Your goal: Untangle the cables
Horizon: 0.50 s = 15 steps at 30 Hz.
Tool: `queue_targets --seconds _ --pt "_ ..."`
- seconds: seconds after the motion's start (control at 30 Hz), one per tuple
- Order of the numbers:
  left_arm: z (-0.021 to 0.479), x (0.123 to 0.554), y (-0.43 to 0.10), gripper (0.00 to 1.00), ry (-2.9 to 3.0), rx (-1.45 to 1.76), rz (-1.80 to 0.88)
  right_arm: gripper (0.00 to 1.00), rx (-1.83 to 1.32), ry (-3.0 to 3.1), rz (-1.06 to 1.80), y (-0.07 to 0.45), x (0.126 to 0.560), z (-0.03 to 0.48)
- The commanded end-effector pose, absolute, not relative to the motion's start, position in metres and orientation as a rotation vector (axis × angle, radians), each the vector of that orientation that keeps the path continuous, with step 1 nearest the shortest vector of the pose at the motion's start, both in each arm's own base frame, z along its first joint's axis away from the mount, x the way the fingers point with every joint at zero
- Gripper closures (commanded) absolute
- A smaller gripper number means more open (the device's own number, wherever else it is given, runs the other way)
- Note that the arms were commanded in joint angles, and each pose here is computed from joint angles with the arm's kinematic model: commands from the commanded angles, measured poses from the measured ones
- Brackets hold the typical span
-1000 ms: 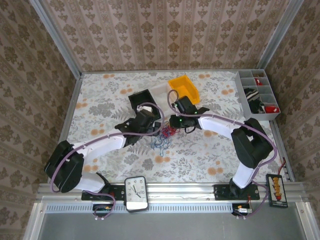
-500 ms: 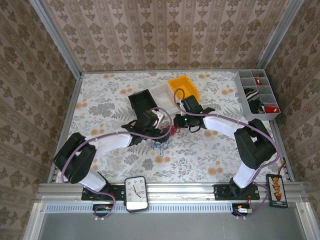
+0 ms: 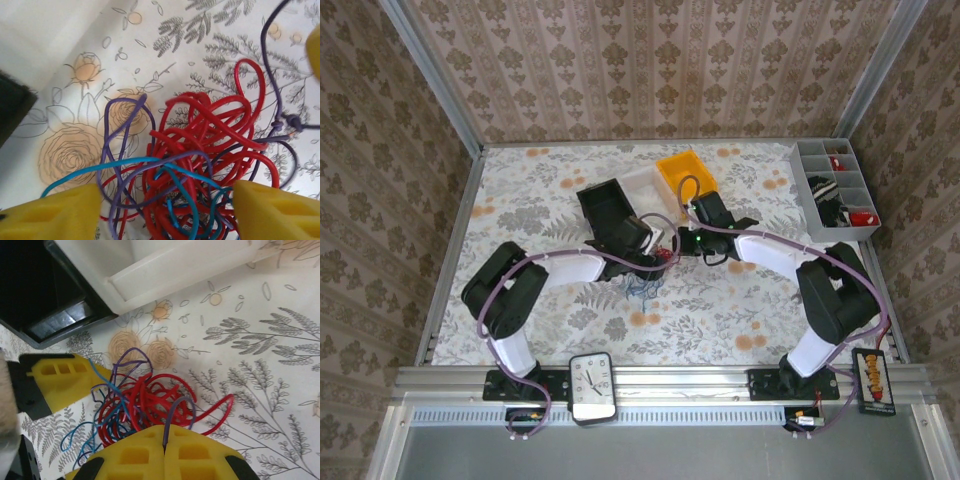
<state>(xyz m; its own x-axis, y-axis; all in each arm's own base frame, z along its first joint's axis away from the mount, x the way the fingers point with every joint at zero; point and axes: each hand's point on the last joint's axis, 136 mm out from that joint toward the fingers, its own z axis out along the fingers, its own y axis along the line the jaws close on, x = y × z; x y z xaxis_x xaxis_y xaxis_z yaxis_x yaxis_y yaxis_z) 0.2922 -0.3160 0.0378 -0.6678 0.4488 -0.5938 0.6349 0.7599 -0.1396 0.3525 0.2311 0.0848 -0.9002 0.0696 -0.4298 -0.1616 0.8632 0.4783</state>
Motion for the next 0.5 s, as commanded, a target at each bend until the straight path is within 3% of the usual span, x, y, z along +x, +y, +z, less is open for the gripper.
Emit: queue_targets --seconds 0.0,0.13,0.3,0.47 --pt "0.027 0.289 -0.319 0.48 2.438 0.837 -0.452 1.0 0.028 2.566 0.756 0.222 0.357 0.092" --pt "0.018 0.287 -0.313 0.76 2.468 0.817 -0.425 1.0 0.188 2.519 0.736 0.2 0.365 0.094" --pt "0.009 0.287 -0.301 1.0 2.501 0.769 -0.367 1.0 0.434 2.422 0.6 0.144 0.374 0.104" --pt "0.001 0.289 -0.283 1.0 2.542 0.706 -0.251 1.0 0.702 2.283 0.41 0.067 0.371 0.123"
